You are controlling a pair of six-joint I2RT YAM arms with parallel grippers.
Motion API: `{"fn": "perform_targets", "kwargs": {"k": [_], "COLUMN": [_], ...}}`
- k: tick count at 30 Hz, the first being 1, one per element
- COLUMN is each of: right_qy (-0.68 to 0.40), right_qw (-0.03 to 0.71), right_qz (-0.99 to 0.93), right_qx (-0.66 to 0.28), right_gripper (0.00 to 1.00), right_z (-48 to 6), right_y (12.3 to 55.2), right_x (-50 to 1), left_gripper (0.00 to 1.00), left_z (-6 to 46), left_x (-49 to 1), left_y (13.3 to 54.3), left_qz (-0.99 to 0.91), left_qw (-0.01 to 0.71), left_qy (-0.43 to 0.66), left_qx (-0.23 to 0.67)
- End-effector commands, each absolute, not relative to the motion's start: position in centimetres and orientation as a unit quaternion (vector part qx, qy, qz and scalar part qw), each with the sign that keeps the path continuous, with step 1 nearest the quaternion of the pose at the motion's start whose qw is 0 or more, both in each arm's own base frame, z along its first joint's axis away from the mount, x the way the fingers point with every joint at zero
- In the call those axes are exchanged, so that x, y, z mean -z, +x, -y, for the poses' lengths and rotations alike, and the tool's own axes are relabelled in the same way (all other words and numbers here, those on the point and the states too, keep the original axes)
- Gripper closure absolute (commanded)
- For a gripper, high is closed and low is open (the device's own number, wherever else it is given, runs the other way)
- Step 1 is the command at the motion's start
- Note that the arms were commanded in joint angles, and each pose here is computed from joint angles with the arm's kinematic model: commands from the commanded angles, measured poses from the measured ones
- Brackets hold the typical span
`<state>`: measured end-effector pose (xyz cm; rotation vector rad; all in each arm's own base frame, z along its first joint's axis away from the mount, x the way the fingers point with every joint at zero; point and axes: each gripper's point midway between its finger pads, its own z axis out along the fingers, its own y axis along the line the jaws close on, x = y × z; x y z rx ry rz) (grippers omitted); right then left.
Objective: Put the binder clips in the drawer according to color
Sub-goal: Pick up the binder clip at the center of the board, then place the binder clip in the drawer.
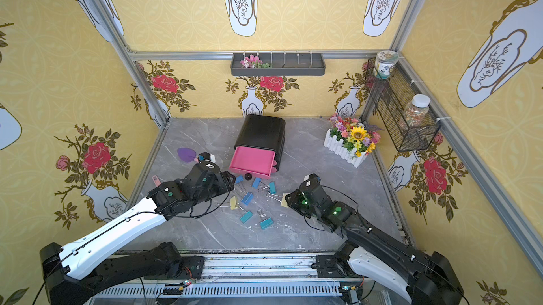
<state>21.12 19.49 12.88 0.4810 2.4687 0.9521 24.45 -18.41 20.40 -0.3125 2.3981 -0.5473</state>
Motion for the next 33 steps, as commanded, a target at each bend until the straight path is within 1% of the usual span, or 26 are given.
{"fn": "perform_targets", "kwargs": {"k": [1,6,11,20,23,33], "right_qy": [0.145,0.116,0.084,0.060,0.054,0.041], "right_qw": [0.224,0.254,0.282,0.293,0.291,0.282], "right_qz": [-0.907,-0.895,-0.889,-0.879,-0.882,-0.888], "right_qx": [-0.327,-0.347,-0.352,-0.370,-0.367,-0.362], "right_gripper": [0.76,0.76,0.76,0.78,0.78,0.74], "right_z": [-19.1,-20.7,-23.2,-28.6,-29.8,-31.6], "right_y": [20.5,22.2,25.6,32.9,34.7,36.5], "right_x": [-14.6,-19.7,-22.6,-23.0,-22.8,-22.1], "left_gripper": [0.33,0.33,0.33,0.33,0.33,0.33], "left_z": [17.8,17.0,17.3,17.0,16.8,16.6], "left_x": [-20.8,-21.5,-21.1,-21.2,-21.0,-20.2], "left_y": [24.9,25.6,25.7,25.3,25.1,24.8], "left_qz": [-0.911,-0.908,-0.909,-0.905,-0.905,-0.907], "left_qw": [0.326,0.331,0.324,0.322,0.320,0.313], "left_qy": [-0.119,-0.128,-0.130,-0.138,-0.140,-0.143], "left_qx": [0.222,0.223,0.229,0.240,0.242,0.243]}}
